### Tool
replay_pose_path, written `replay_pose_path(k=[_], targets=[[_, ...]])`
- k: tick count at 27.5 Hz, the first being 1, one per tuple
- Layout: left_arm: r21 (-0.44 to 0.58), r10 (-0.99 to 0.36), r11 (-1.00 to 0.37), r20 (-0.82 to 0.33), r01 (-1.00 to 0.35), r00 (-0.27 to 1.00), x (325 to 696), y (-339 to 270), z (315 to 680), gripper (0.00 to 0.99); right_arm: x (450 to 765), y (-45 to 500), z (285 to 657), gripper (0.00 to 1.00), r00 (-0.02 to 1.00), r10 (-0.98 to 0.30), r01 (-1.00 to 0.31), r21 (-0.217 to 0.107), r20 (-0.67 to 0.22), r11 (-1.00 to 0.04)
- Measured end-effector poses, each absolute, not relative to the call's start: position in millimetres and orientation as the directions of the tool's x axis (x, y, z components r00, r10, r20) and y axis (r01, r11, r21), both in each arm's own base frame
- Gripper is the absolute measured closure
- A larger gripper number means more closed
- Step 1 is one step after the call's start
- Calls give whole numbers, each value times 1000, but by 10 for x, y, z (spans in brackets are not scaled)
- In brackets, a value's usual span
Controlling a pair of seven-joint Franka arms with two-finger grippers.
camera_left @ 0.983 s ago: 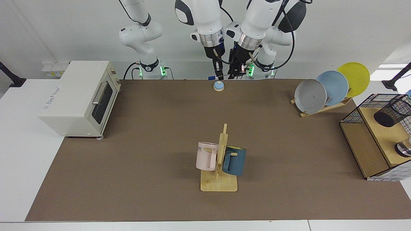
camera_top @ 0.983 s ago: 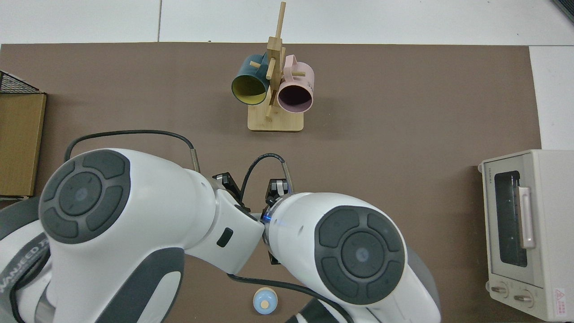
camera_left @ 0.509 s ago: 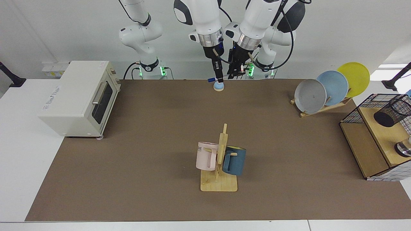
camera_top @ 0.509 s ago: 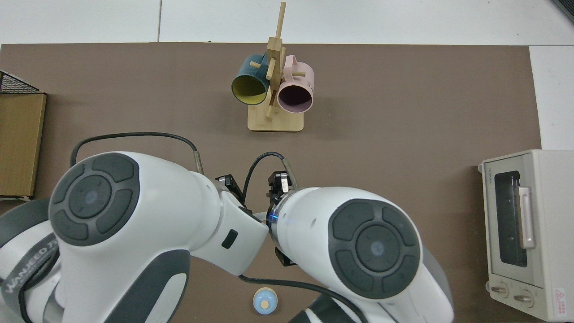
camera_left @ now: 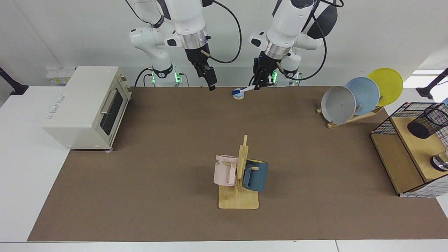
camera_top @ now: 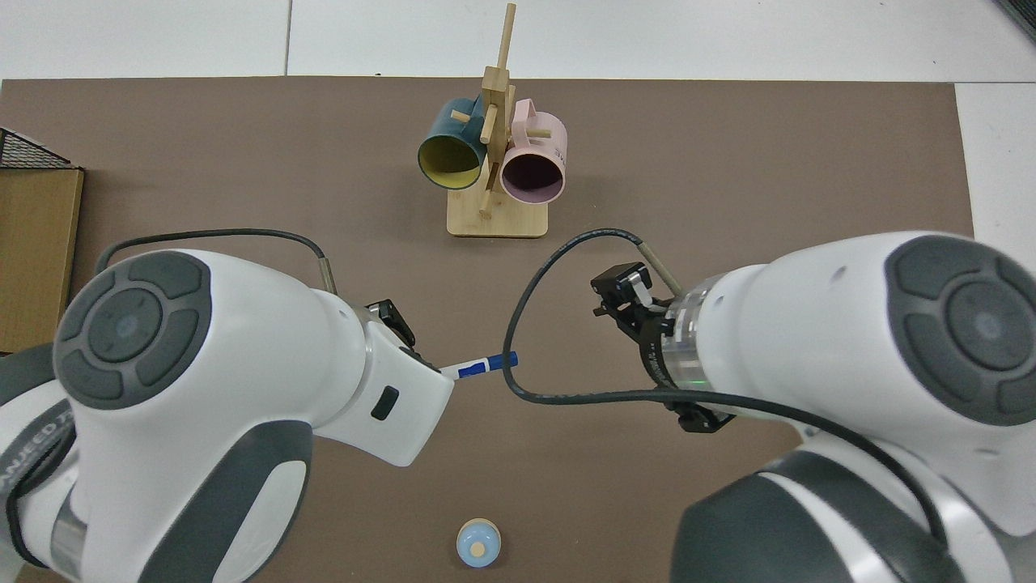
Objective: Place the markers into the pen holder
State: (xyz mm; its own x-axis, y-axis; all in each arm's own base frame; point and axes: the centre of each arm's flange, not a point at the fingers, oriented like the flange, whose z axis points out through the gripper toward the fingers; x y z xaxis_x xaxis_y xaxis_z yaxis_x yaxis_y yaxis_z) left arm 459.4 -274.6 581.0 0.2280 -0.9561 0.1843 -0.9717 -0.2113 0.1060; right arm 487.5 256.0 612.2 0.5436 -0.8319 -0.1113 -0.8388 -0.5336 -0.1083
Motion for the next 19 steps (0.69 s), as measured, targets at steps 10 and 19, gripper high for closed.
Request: replay_pose_path(k=[10, 19], targets=[[69, -945, -293, 130, -954, 300, 4804, -2390, 5765, 811, 5100, 1858, 6111, 0, 858, -512, -513, -93, -40, -853], [53, -902, -416, 104, -908, 420, 5062, -1816, 5738, 811, 5146, 1647, 6497, 0, 971, -233, -228, -84, 56, -970]])
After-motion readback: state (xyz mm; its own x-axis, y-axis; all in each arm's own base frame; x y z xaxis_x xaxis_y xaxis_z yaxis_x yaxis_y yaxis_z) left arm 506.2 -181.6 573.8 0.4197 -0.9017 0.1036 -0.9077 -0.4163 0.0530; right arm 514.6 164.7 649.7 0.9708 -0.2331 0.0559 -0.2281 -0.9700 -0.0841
